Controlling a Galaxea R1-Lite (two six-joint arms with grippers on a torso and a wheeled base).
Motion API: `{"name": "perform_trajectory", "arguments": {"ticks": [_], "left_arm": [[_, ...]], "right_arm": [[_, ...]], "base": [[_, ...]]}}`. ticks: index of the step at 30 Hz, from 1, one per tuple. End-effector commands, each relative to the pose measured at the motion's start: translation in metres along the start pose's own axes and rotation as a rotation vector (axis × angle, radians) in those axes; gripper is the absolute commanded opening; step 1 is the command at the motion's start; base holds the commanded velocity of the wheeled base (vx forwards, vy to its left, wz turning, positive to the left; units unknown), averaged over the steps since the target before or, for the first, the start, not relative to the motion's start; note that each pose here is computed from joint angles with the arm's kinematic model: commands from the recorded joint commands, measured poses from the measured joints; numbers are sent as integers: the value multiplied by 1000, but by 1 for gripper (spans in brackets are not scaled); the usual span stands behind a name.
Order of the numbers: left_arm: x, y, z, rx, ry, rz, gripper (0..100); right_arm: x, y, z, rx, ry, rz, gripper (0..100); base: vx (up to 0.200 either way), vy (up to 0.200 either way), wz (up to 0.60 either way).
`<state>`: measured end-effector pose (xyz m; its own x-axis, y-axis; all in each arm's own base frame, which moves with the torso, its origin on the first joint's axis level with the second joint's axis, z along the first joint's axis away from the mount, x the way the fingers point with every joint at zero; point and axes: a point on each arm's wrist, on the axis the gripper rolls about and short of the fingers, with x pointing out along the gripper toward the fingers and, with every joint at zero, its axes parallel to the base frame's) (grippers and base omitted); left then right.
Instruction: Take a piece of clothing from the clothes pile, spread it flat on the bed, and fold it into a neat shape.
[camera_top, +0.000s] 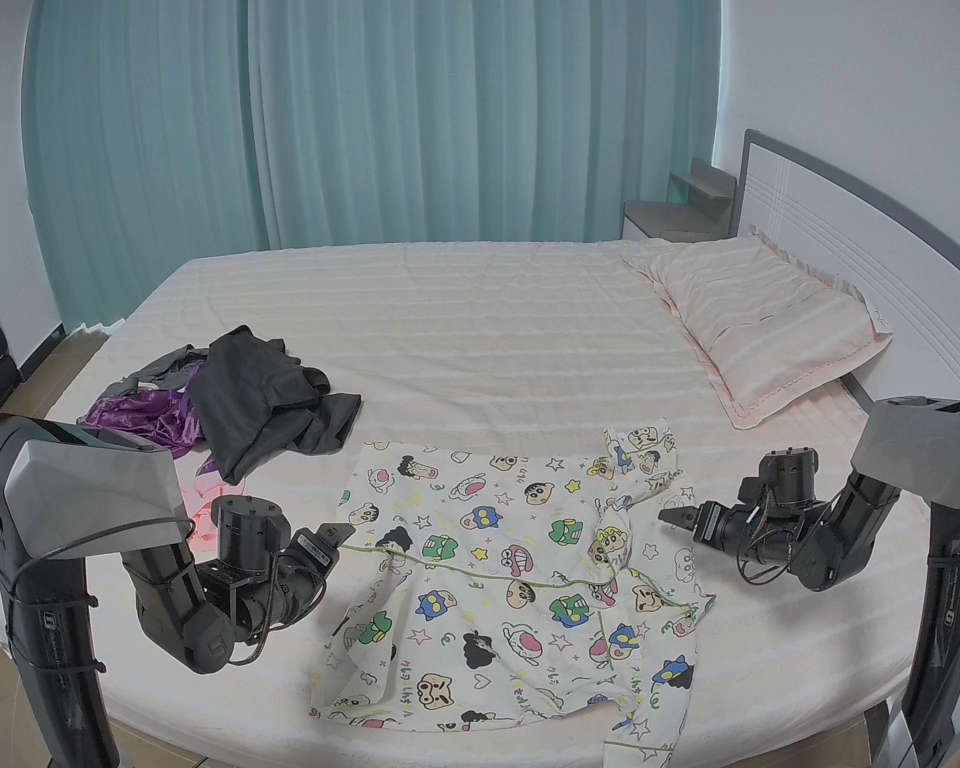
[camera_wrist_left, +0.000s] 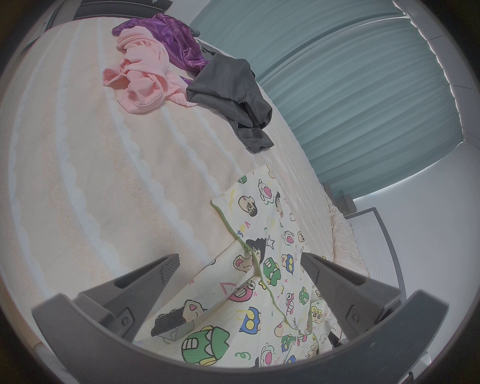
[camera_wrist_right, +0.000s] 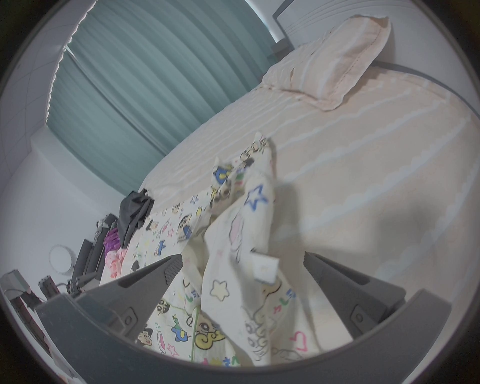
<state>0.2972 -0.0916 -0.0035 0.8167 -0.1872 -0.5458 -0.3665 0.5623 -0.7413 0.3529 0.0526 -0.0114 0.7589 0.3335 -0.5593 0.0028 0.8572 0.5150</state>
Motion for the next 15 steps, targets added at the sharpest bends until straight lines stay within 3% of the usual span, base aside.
{"name": "perform_trajectory", "arguments": {"ticks": [1,4,5,15], "left_arm": [[0,-1,0,0,0,-2,100],[0,-1,0,-1,-2,-3,100],[0,-1,0,-1,-2,-3,100],[0,-1,0,-1,1,-3,100]], "right_arm": [[9,0,-15,-6,48,-1,100],[16,-1,-19,-9,61,2,100],[19,-2,-19,-9,60,1,0],[10,-20,-2,32,10,-42,0]], "base": [[0,0,0],[0,0,0],[0,0,0],[0,0,0]]}}
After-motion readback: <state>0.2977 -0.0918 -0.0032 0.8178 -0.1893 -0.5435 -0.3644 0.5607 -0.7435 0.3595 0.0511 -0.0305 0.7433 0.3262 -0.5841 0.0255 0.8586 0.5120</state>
